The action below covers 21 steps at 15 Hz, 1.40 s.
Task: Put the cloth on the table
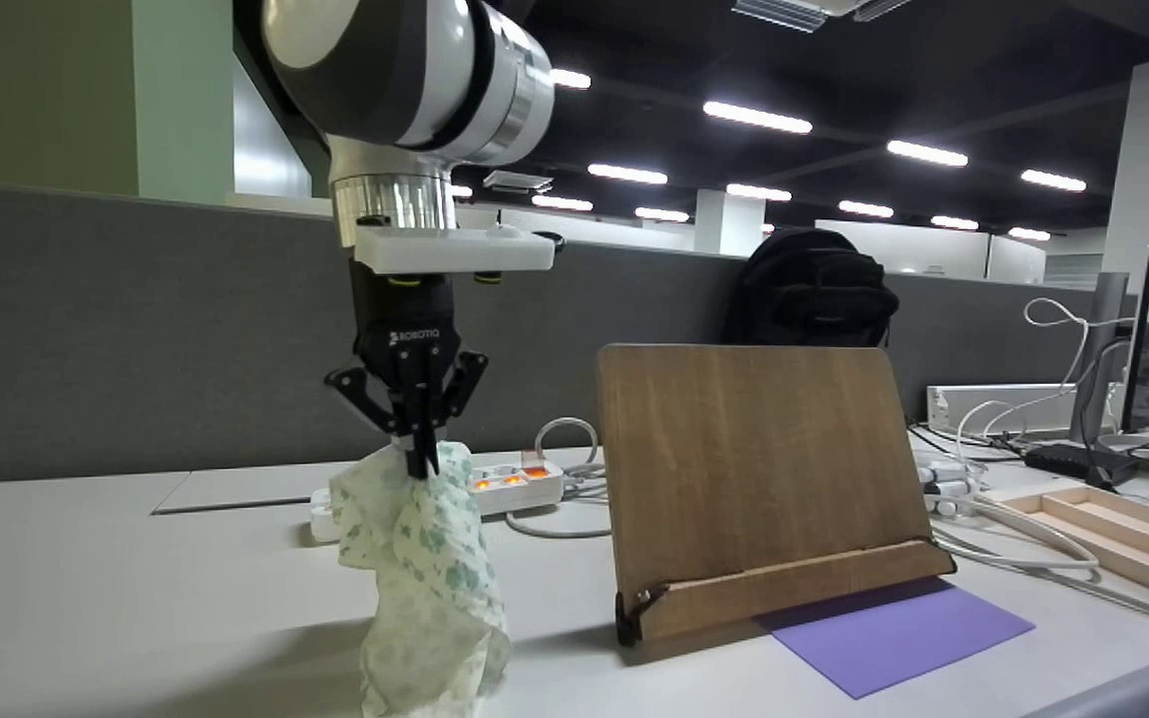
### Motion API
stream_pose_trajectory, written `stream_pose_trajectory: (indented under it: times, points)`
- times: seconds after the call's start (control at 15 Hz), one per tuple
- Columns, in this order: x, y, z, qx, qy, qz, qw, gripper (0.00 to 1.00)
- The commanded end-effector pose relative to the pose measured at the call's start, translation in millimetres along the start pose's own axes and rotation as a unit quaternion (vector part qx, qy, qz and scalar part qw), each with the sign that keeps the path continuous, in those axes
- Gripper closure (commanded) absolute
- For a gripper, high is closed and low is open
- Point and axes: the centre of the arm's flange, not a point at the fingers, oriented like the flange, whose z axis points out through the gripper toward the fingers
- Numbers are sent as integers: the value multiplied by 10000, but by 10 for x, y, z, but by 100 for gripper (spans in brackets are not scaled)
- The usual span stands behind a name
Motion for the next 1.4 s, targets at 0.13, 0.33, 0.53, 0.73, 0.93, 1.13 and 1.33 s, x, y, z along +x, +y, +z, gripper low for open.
stream_pose_trajectory:
  times: [0.13, 0.33, 0.53, 0.73, 0.93, 1.13, 1.33]
  points:
    - [235, -75, 314, -150, -228, 591, 9979, 99]
    - [290, -59, 454, -159, -345, 731, 9966, 71]
    - [312, -35, 419, -134, -389, 789, 9960, 57]
    - [275, 13, 168, -179, -374, 786, 9960, 38]
    - [203, 100, -170, -258, -96, 798, 9964, 18]
    - [75, 271, -492, -274, 113, 843, 9960, 1]
    - [-176, 645, -673, -344, 40, 1168, 9925, 0]
